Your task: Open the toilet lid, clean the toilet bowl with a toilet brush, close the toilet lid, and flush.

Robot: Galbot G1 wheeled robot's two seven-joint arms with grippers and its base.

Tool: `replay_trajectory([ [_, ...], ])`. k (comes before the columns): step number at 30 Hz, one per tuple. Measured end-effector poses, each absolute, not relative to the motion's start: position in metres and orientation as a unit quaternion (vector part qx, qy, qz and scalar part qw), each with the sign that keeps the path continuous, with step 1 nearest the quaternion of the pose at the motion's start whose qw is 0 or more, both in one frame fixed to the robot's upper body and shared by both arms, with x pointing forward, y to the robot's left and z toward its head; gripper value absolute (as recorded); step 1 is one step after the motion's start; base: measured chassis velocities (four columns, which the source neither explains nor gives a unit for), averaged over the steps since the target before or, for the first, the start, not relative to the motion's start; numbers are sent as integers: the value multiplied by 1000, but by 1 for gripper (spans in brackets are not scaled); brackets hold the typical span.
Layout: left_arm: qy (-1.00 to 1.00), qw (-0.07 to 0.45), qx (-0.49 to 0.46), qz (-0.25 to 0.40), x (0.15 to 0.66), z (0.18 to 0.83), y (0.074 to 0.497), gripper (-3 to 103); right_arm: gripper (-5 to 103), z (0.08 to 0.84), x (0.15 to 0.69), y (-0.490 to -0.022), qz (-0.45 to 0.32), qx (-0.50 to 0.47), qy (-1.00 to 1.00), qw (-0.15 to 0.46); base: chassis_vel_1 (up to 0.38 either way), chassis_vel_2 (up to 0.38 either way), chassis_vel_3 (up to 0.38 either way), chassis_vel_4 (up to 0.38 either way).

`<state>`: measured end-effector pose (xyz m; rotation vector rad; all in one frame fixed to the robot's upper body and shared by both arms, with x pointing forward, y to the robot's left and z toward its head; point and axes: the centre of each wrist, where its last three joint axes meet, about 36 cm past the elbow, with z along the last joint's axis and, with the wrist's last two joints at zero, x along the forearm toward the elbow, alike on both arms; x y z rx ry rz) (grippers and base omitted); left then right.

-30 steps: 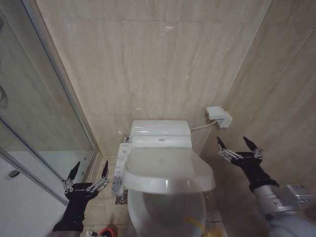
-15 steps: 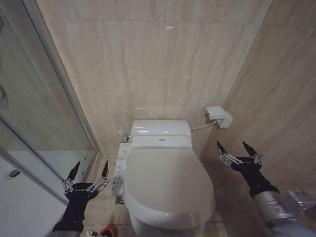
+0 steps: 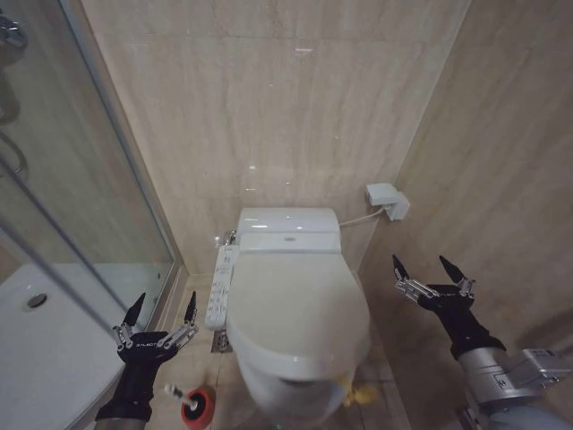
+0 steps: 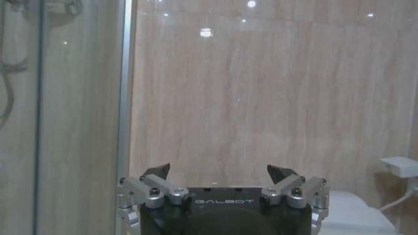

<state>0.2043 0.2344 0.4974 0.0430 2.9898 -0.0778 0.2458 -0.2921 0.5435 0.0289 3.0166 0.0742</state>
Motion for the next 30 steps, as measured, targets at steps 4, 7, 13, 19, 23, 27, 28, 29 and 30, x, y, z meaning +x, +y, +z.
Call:
replay_trajectory([
  [4, 997, 75, 14, -26, 204, 497, 234, 100, 100, 544, 247, -292, 23, 4, 998, 63, 182, -179, -187, 172],
  [7, 997, 75, 14, -26, 204, 497, 234, 100, 100, 544, 248, -291, 25, -1, 997, 67, 181, -159, -165, 191],
  [13, 997, 75, 14, -26, 204, 497, 234, 100, 100, 544, 249, -288, 28, -7, 996, 80, 104, -111, -95, 102],
  [19, 997, 75, 14, -26, 204, 497, 234, 100, 100, 543, 251, -285, 36, -13, 995, 90, 0, 0, 0, 0],
  [23, 997, 75, 14, -26, 204, 497, 234, 100, 100, 539, 247, -283, 37, -19, 998, 54, 0, 0, 0, 0],
  [27, 997, 75, 14, -26, 204, 497, 234, 100, 100, 531, 241, -277, 34, -25, 998, 35, 0, 0, 0, 0],
  [28, 997, 75, 14, -26, 204, 497, 234, 100, 100, 528, 239, -274, 35, -28, 999, 28, 0, 0, 0, 0],
  [29, 997, 75, 14, -26, 204, 497, 234, 100, 100, 525, 236, -272, 34, -35, 999, 22, 0, 0, 0, 0],
  [30, 997, 75, 14, -26, 204, 497, 234, 100, 100, 523, 234, -270, 29, -41, 999, 19, 0, 0, 0, 0],
])
